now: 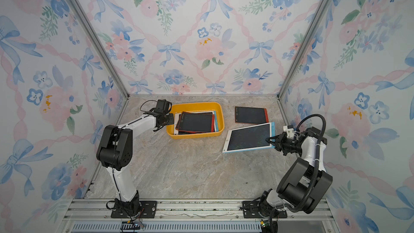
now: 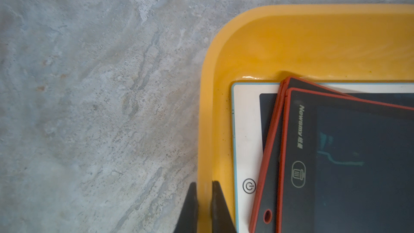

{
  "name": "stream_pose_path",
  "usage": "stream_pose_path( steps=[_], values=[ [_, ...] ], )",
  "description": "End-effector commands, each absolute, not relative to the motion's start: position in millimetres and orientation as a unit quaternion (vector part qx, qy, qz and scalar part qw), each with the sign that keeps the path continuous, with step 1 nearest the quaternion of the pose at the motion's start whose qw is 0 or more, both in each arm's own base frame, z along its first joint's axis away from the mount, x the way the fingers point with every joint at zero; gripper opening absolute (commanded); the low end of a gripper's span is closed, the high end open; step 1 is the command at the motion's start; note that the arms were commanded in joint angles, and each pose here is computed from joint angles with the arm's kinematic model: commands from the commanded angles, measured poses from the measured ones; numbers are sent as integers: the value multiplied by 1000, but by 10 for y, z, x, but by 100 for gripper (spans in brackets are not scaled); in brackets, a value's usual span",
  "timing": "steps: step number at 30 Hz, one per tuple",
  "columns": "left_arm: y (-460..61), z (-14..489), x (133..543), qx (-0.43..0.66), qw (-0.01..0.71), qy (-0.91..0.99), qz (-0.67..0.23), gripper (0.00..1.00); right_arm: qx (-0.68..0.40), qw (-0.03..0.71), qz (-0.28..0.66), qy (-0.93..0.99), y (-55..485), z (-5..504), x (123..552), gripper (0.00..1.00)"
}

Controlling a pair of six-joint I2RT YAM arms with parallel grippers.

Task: Take out the writing tablet from the storage box
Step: Place the writing tablet at the center of the board.

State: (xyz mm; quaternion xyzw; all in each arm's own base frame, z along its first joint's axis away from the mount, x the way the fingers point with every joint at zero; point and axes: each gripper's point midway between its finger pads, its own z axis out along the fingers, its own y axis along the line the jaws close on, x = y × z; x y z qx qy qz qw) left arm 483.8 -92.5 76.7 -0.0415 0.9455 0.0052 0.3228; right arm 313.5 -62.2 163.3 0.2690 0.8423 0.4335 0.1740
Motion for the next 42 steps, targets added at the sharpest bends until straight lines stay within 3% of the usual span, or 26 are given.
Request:
stream_pose_path(
  steps=[1,15,23,42],
  values=[
    [-987,676,4845,-10,309,951,-3,0,273,155,434,844,-681,1571,3095,0],
    [-1033,607,4837,-22,297,954,-31,0,308,103,395,859,-853,1186,2963,4],
    [-1030,602,4828,-24,296,954,-31,0,320,79,365,871,-925,1033,2900,18],
    [-1024,583,4804,-29,293,955,-32,0,336,65,331,879,-1035,886,2870,26]
  ],
)
